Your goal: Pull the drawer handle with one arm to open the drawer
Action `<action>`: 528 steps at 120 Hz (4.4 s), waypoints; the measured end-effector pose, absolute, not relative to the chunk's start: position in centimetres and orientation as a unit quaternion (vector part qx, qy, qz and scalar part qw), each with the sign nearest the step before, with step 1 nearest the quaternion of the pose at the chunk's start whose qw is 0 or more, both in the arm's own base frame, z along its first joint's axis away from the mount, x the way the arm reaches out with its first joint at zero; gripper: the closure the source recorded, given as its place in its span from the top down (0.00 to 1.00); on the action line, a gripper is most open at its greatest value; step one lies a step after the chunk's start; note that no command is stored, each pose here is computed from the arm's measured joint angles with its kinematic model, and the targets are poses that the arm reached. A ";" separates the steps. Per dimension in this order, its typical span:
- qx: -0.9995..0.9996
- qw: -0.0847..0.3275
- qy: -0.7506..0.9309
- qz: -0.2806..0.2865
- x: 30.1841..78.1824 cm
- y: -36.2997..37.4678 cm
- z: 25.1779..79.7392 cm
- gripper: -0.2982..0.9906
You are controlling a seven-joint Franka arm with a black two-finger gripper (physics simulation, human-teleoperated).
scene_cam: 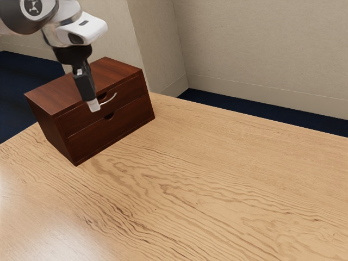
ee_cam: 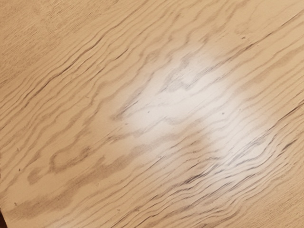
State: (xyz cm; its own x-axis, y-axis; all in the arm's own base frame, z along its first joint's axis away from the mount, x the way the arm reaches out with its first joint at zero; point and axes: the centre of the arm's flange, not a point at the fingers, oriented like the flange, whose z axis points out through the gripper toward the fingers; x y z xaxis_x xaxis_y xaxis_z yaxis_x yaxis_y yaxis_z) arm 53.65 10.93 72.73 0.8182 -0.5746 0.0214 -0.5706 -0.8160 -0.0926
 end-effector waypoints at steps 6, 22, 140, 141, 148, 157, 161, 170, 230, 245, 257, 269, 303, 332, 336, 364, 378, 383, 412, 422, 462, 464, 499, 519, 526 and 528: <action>-0.952 0.041 0.301 -0.022 53.9 11.2 72.4 0.77; -0.955 0.043 0.292 -0.020 54.1 13.0 71.8 0.77; -0.954 0.089 0.287 -0.016 62.8 16.3 63.0 0.77; -0.954 0.090 0.286 -0.018 63.0 16.4 63.0 0.77; -0.954 0.097 0.284 -0.029 63.9 17.3 63.5 0.77; -0.954 0.106 0.278 -0.038 64.4 18.9 64.0 0.77; -0.954 0.112 0.276 -0.039 64.7 19.6 64.0 0.77; -0.954 0.123 0.273 -0.035 65.1 20.8 63.8 0.77; -0.950 0.152 0.271 -0.038 67.4 25.8 61.0 0.39; -0.948 0.140 0.282 -0.052 68.0 26.0 60.0 0.36; -0.948 0.142 0.281 -0.048 68.0 27.1 59.2 0.35; -0.943 0.155 0.289 -0.050 68.8 27.5 59.1 0.35; -0.939 0.168 0.300 -0.032 69.1 29.5 57.4 0.35; -0.937 0.163 0.309 -0.020 69.4 29.9 55.6 0.28; -0.937 0.158 0.311 -0.018 69.4 29.7 55.4 0.26; -0.935 0.113 0.335 -0.014 67.4 25.3 55.7 0.16; -0.928 0.117 0.355 -0.012 67.4 21.8 55.8 0.12; -0.926 0.120 0.358 -0.013 67.6 21.1 55.8 0.12; -0.921 0.127 0.367 -0.010 67.3 16.1 55.9 0.23; -0.921 0.130 0.368 -0.005 66.8 14.7 55.9 0.24; -0.920 0.137 0.368 -0.003 66.7 12.1 54.9 0.15; -0.920 0.136 0.366 -0.004 66.7 12.1 55.0 0.15; -0.934 0.111 0.339 -0.027 66.4 12.2 55.7 0.24; -0.938 0.101 0.329 -0.034 66.3 12.3 56.0 0.27; -0.940 0.097 0.325 -0.037 66.3 12.4 56.0 0.26; -0.940 0.097 0.324 -0.037 66.3 12.5 56.0 0.26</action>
